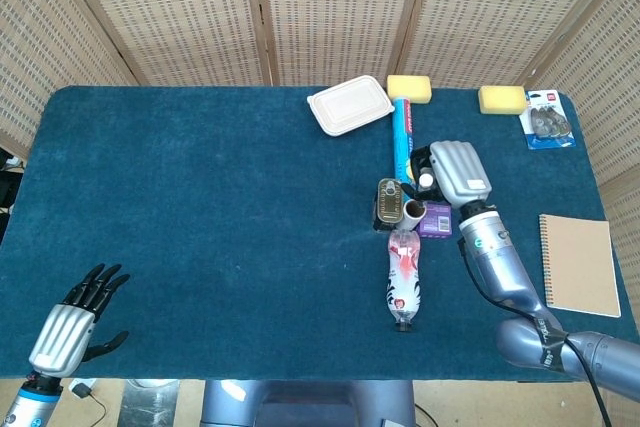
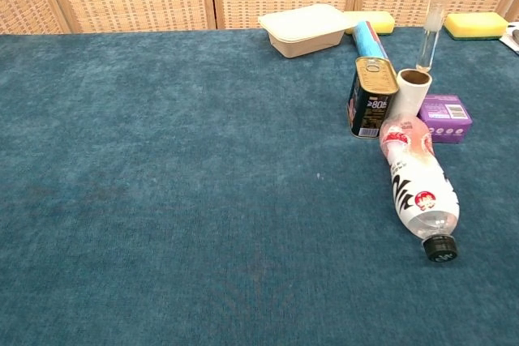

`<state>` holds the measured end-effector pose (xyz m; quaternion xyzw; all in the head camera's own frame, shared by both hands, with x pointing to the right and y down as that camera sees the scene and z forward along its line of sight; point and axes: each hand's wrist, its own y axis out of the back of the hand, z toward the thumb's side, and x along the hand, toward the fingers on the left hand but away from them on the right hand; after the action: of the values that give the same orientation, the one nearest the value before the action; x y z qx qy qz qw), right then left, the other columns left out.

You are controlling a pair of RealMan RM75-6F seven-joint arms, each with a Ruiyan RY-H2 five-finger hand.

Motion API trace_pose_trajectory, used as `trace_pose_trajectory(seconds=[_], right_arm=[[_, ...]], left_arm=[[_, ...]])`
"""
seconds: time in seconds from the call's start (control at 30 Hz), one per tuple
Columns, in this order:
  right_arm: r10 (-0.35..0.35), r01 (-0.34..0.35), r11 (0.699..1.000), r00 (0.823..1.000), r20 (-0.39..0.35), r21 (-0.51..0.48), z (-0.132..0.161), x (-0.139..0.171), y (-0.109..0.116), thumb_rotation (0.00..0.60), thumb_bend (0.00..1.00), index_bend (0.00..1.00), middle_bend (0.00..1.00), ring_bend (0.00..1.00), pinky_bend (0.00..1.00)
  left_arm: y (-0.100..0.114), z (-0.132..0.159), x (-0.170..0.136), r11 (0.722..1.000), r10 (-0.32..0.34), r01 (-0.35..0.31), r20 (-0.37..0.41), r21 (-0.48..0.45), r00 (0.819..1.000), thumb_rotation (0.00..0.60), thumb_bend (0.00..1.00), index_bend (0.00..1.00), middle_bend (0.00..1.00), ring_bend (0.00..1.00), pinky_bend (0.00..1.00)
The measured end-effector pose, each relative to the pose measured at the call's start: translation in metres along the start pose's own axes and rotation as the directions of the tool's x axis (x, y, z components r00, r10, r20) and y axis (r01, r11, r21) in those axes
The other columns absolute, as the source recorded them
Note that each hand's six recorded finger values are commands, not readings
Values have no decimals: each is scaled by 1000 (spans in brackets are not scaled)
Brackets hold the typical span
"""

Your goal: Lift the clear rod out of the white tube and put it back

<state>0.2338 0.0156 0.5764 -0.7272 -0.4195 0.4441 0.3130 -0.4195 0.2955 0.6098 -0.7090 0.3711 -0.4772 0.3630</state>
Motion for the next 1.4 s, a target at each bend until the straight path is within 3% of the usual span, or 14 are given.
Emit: trace_pose_trajectory(seconds=[0.77,1.4], right_arm=[[30,-29,999,999,21,-13,-12,1,-15,600,309,824,958,927,834],[91,-91,996,996,23,-7,-12,-1,-48,600,309,824,958,927,833]], left_arm=[[-4,3,1,1000,-16,16,5,5,1000,600,164,104,98,41,223],[-4,2,0,1000,-17,17,6,7,1000,600,163,104,97,41,224]])
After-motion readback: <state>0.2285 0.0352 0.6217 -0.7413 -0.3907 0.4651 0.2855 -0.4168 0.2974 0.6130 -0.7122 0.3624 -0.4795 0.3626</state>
